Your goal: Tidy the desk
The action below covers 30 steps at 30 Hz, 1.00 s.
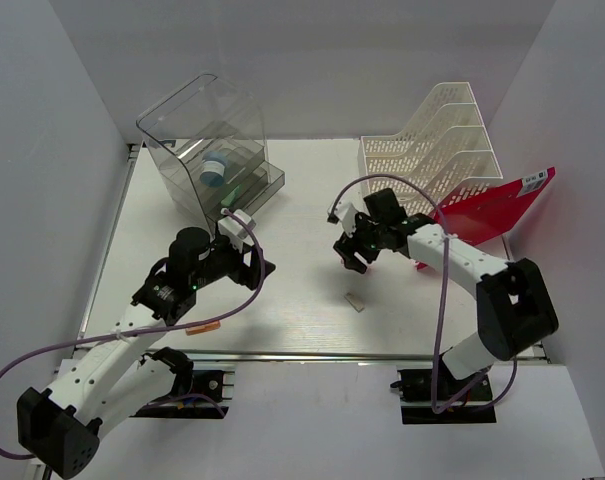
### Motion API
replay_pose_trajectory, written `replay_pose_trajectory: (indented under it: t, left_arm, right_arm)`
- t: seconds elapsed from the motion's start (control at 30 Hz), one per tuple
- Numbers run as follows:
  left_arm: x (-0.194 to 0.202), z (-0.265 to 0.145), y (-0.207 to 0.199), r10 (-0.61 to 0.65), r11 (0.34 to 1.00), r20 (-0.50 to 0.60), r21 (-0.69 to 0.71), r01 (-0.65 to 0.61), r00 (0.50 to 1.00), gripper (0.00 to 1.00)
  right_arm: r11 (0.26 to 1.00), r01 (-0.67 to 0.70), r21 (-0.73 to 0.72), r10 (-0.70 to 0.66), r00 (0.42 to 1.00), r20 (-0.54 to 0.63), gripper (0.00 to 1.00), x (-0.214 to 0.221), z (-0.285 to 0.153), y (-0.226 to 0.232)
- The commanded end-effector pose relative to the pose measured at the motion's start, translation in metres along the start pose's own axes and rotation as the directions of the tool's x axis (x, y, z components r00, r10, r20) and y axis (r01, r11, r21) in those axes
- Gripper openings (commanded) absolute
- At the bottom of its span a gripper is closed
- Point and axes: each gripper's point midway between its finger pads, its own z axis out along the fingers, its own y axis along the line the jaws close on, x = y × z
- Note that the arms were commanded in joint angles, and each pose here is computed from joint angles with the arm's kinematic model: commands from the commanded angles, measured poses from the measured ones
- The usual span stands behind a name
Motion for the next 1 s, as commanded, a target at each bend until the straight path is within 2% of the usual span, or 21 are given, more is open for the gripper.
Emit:
replay_pose_trajectory:
  t: [0.0,0.37,0.53,0.63,0.9,0.93,0.97]
  left_arm:
    - [-0.005,-0.003,0.006,0.016,0.999,0.029,-0.033,-0.015,0.999,0.86]
    - [-0.004,-0.002,0.007,0.017,0.999,0.028,-0.037,-0.016,0.999,0.87]
    - [-0.004,-0.002,0.007,0.016,0.999,0.025,-0.037,-0.015,1.0,0.87]
    - [-0.003,-0.002,0.007,0.014,0.999,0.023,-0.038,-0.014,1.0,0.87]
    - [-0.006,-0.004,0.009,0.016,0.998,0.034,-0.053,-0.014,0.999,0.87]
    - [-0.006,-0.004,0.009,0.017,0.998,0.037,-0.053,-0.015,0.999,0.87]
    - [-0.007,-0.005,0.01,0.016,0.998,0.04,-0.058,-0.014,0.999,0.87]
  right_arm:
    - [0.998,-0.032,0.052,0.035,0.998,-0.06,0.74,-0.001,0.012,-0.007]
    - [0.991,-0.063,0.118,0.088,0.972,-0.218,0.74,0.024,0.043,-0.021]
    - [0.994,-0.068,0.081,0.086,0.965,-0.247,0.72,0.032,0.05,-0.016]
    - [0.995,-0.072,0.064,0.087,0.959,-0.269,0.68,0.039,0.053,-0.014]
    - [0.997,-0.079,0.018,0.081,0.943,-0.322,0.45,0.056,0.058,-0.004]
    - [0.997,-0.079,0.016,0.08,0.942,-0.326,0.36,0.057,0.059,-0.004]
    - [0.996,-0.084,0.01,0.082,0.937,-0.34,0.32,0.062,0.059,-0.002]
